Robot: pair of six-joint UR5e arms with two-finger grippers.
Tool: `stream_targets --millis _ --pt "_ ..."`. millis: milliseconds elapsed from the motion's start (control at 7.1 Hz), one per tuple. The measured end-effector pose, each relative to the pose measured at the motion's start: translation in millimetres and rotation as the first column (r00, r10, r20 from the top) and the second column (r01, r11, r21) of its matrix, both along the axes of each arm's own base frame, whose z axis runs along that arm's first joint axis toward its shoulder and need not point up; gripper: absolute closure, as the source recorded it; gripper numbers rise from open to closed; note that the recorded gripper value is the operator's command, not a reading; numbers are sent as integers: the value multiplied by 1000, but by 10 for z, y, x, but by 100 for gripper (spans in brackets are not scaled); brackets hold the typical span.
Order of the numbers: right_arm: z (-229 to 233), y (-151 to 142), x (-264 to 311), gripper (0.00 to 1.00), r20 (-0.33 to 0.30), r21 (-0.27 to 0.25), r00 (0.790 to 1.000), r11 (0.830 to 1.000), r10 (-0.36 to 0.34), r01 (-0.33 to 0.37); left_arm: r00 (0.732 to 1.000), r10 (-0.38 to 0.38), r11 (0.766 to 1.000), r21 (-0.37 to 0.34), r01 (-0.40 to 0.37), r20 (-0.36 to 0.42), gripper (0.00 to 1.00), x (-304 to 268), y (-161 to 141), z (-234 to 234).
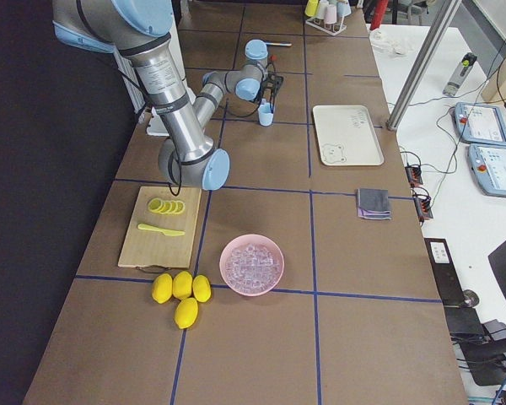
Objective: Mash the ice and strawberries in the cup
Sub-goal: 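Release the ice cube into the cup and withdraw the right gripper, then pick another ice cube from the pink bowl with the right gripper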
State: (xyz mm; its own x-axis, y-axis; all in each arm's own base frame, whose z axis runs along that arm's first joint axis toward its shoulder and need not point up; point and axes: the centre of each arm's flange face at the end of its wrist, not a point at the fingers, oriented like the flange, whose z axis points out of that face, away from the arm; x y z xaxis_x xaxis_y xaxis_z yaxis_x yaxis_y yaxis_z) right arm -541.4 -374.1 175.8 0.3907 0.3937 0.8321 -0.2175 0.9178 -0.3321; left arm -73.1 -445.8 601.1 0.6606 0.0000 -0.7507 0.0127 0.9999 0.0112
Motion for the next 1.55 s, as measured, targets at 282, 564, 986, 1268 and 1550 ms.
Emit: stream_targets --millis 282,564,986,1268,1550 --pt "1 -24 27 26 1 2 1000 1000 1 -1 1000 -1 1000 0 1 0 0 0 0 -4" --pt "217 -324 608 25 1 -29 1000 999 20 -19 1000 0 1000 -3 0 0 0 0 4 13" --pt "1226 -657 2024 21 -80 39 997 999 5 -2 1000 1 1000 -8 -1 0 0 0 6 45" --pt "1909 -560 2737 21 -173 131 985 990 -24 47 1000 1 1000 -11 -1 0 0 0 11 61" --pt "2487 -462 3364 21 -265 218 962 968 -62 122 1000 1 1000 -12 -1 0 0 0 13 66"
